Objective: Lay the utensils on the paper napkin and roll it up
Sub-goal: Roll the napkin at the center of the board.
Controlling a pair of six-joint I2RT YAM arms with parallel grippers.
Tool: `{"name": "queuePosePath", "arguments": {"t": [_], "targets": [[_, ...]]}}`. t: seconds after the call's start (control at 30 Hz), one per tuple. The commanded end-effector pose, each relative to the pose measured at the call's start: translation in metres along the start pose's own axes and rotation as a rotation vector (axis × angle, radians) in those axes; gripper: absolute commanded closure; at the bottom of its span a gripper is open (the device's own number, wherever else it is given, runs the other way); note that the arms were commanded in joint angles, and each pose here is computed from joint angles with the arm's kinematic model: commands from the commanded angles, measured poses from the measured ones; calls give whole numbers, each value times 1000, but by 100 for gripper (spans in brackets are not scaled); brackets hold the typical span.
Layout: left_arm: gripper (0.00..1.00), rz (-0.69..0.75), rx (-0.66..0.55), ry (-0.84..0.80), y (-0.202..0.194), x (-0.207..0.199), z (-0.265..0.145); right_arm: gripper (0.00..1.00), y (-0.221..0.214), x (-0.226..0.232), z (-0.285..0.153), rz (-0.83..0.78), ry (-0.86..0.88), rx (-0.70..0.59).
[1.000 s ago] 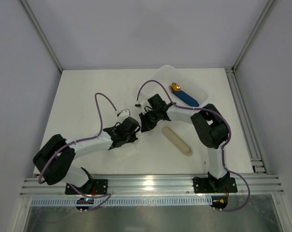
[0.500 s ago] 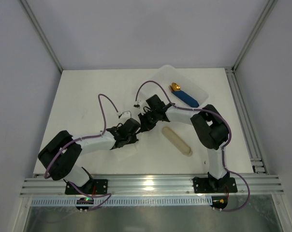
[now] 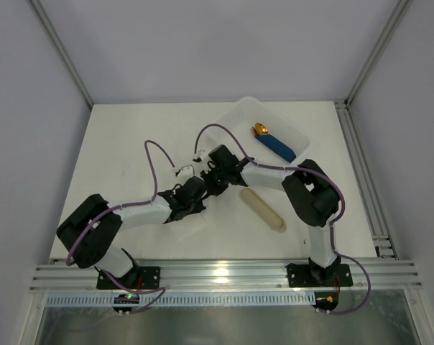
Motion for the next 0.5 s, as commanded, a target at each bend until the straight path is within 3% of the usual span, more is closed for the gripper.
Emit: {"name": "queuePosePath", "arguments": {"t": [0.0,0.17,0.3,0.47], "targets": [[100,-1,3,35,-7,13,4,96,-52,-7,10,20,-91,164],[100,1,6,36,-9,14,4,96,-47,-6,9,23,-88,145],[100,0,3,35,-8,15,4,78,-39,-4,4,32,-58,106],[100,4,-2,31,-7,14,2,68,-43,-10,2,61,-36,101]]}}
Point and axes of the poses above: each gripper's point midway between its finger pads, its own z axis out along the fingers, its own x axis along the line the jaws close on, y = z × x, the point moved 1 cm from there along -z, back along the fingers, and after that the axes turned 12 degrees about -z, right-handed, at the moved point
